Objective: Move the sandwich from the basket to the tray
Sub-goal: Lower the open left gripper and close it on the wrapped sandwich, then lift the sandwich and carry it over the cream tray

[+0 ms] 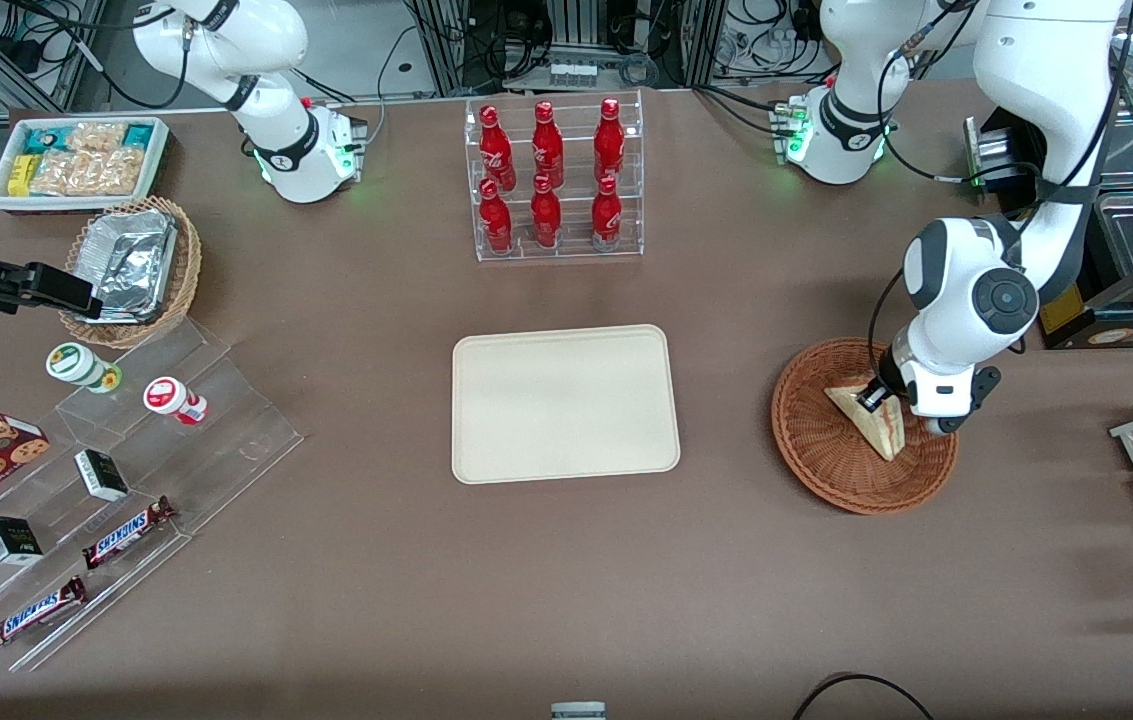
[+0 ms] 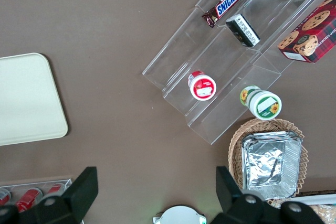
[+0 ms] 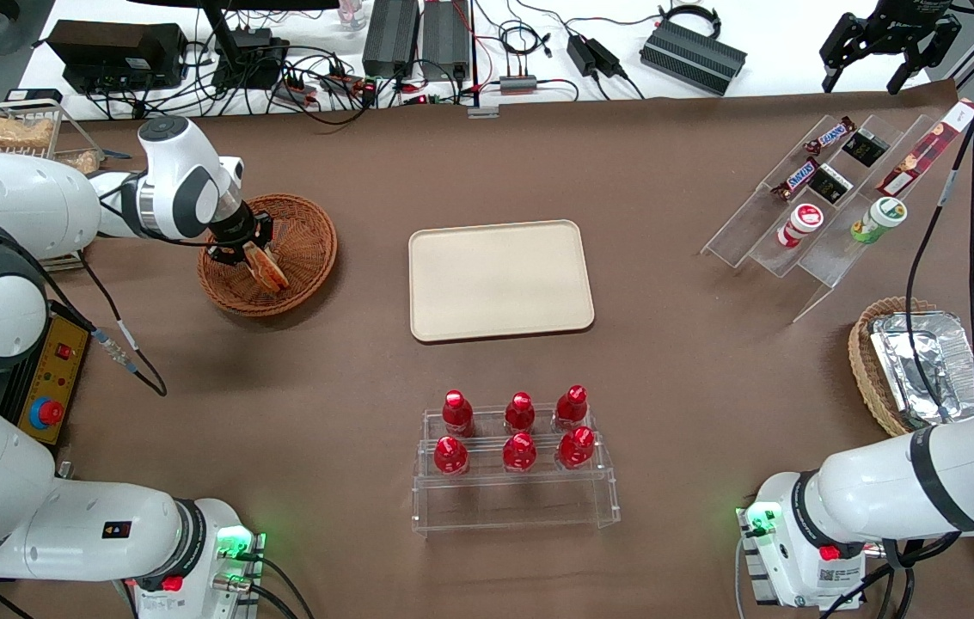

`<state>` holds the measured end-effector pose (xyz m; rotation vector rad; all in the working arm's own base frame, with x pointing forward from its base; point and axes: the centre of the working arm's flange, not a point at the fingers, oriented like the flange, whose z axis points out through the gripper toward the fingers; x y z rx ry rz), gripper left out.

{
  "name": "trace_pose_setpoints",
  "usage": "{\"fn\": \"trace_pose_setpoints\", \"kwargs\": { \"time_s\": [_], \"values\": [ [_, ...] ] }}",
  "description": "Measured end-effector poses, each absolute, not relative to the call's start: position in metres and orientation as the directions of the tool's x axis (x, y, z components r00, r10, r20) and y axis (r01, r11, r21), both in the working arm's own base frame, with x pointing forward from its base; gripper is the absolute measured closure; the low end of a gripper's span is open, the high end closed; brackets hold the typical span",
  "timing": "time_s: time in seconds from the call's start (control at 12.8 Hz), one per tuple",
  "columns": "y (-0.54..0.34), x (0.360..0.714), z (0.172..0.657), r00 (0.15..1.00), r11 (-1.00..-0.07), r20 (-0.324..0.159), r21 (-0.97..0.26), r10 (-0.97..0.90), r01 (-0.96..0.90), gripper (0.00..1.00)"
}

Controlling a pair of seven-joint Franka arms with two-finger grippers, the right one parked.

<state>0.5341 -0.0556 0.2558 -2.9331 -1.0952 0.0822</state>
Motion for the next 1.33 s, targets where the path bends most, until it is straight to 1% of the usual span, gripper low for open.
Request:
{"fn": "trace_pose_setpoints", "kwargs": {
  "time_s": [0.16,0.31,0.39,0.55,0.7,0.94,1.09,1.33],
  "values": [
    [-0.069,0.542,0.275,0.796,-0.799,-0.074,-0.046,0.601,0.599,0.73],
    [-0.098,0.554,0.3,0.837,-0.841,-0.087,-0.052,0.541,0.538,0.82],
    [-0.114,0.558,0.311,0.858,-0.863,-0.09,-0.052,0.505,0.502,0.84],
    [-0.145,0.562,0.325,0.901,-0.908,-0.115,-0.063,0.418,0.413,0.84],
    [-0.187,0.564,0.323,0.929,-0.938,-0.134,-0.071,0.345,0.338,0.84],
    [-0.265,0.56,0.308,0.963,-0.972,-0.137,-0.065,0.232,0.225,0.84],
    [-0.314,0.55,0.302,0.974,-0.982,-0.135,-0.06,0.184,0.177,0.84],
    [-0.385,0.531,0.298,0.976,-0.983,-0.116,-0.054,0.182,0.177,0.84]
  ]
}}
